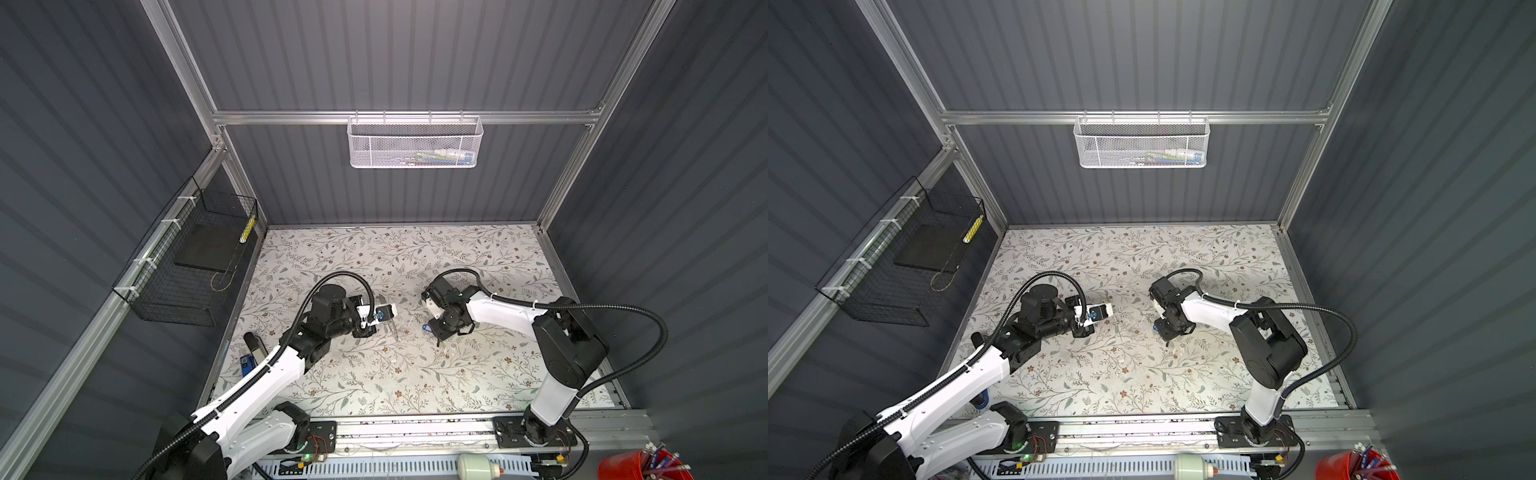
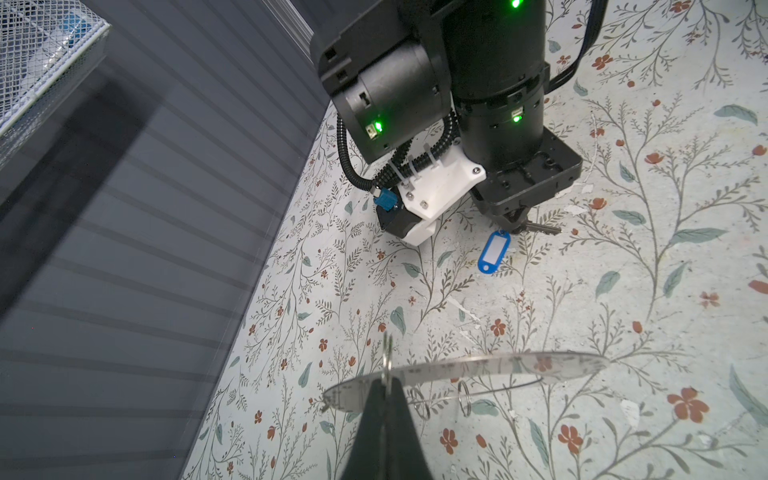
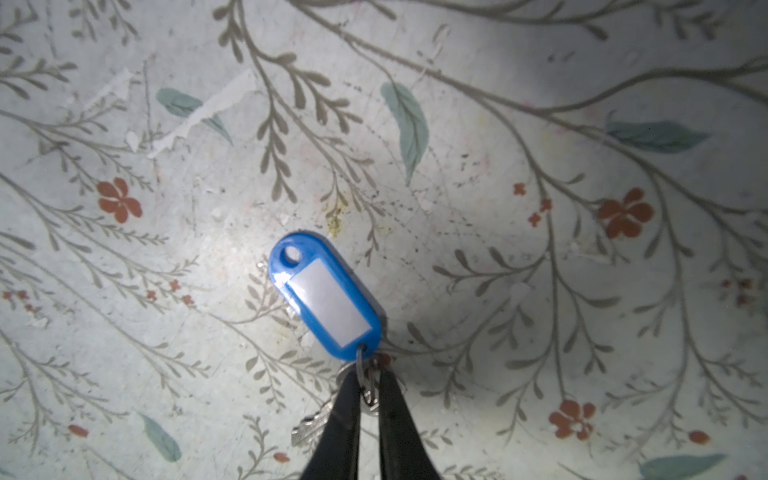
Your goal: Put the keys on the keyring
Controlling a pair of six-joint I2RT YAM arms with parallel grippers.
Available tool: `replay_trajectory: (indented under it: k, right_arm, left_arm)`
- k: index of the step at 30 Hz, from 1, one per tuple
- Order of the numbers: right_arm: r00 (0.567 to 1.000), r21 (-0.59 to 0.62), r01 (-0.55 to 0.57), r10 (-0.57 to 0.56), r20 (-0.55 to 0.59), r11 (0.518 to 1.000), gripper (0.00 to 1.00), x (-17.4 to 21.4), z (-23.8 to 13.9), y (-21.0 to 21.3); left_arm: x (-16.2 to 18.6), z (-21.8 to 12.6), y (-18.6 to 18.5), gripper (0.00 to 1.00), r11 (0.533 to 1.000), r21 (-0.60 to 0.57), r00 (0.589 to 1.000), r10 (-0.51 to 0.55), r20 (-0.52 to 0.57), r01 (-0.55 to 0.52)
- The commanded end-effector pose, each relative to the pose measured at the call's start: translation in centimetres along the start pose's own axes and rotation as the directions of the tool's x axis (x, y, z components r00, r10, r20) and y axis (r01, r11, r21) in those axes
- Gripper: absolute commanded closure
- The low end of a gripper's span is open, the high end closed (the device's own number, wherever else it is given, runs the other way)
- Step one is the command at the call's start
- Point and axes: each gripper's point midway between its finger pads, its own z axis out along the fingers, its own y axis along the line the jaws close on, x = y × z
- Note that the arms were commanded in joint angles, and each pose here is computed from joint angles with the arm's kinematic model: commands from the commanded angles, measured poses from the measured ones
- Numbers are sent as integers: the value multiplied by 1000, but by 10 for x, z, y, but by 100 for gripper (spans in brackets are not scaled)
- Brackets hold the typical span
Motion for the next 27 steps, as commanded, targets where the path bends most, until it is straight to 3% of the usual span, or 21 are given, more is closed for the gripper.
replay_trajectory:
  k: [1,12,19,22,27]
  right_arm:
    - [999,6,15,-15,-35,1000,85,2,2,1]
    - [999,16,40,-39,-21,999,96,2,-5,0]
    - [981,-27,183,-182,61,983,99,-2,-32,10]
    - [968,-72,250,-249,29,965,99,7,-28,17]
    - [972,-106,226,-232,-46,968,99,10,-15,25]
  left_arm:
    - [-6,-4,3,100,1000,-8,1000,-7,28,7]
    - [-6,-3,3,100,1000,-9,1000,-8,28,8]
    - [-7,-4,3,100,1000,-7,1000,-7,30,8]
    - [-7,-4,3,100,1000,-5,999,-6,32,6]
    - [-7,-4,3,100,1000,-5,1000,-7,31,7]
